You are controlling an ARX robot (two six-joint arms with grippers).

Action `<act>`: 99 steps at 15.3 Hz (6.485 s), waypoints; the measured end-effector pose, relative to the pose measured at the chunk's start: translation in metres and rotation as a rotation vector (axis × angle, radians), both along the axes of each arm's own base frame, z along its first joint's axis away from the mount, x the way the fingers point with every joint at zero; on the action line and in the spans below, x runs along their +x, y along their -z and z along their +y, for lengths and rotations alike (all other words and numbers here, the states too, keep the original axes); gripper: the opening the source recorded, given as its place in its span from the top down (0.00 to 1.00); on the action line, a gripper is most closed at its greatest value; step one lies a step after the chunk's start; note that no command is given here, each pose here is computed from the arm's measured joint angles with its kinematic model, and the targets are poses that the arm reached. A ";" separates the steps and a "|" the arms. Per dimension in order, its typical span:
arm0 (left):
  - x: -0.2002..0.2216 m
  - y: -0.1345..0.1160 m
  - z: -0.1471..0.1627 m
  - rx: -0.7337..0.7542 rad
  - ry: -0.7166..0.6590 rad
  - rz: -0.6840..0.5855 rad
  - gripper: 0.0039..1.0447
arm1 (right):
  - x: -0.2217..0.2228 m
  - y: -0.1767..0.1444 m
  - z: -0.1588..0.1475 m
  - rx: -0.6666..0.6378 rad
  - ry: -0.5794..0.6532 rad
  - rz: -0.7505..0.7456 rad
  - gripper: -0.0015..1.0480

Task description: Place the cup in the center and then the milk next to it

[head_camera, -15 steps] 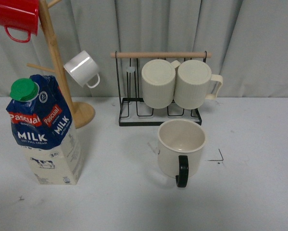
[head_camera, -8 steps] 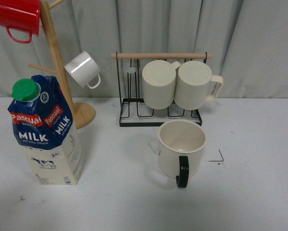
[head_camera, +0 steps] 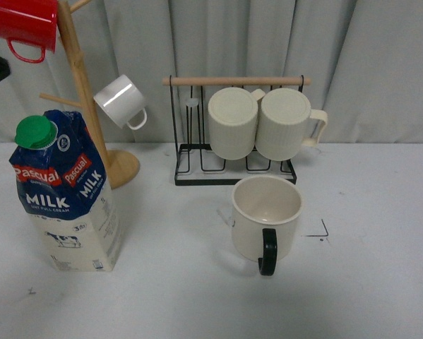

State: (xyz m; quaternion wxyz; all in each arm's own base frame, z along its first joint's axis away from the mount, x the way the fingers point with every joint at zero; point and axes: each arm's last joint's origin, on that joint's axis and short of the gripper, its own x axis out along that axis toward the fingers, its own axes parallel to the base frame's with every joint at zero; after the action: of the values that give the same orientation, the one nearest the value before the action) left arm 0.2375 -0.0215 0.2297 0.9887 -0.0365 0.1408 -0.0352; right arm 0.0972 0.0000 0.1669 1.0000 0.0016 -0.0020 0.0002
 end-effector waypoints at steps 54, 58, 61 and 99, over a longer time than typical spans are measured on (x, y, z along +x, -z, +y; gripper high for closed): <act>0.045 0.025 -0.141 0.000 0.237 -0.076 0.04 | 0.000 0.000 0.000 0.000 0.000 0.000 0.06; -0.036 0.002 -0.061 0.051 -0.094 -0.280 0.40 | 0.000 0.000 0.000 0.000 0.000 0.000 0.06; -0.062 0.027 -0.028 0.062 -0.070 -0.264 0.78 | 0.000 0.000 0.000 0.000 0.000 0.000 0.06; -0.140 0.063 0.021 0.059 -0.072 -0.281 0.23 | 0.000 0.000 0.000 0.000 0.000 0.000 0.06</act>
State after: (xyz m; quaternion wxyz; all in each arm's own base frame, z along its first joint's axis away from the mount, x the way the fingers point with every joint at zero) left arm 0.0975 -0.0001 0.1663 1.0000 -0.0072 0.0005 -0.0002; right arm 0.0972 0.0000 0.1669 1.0000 0.0014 -0.0020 0.0000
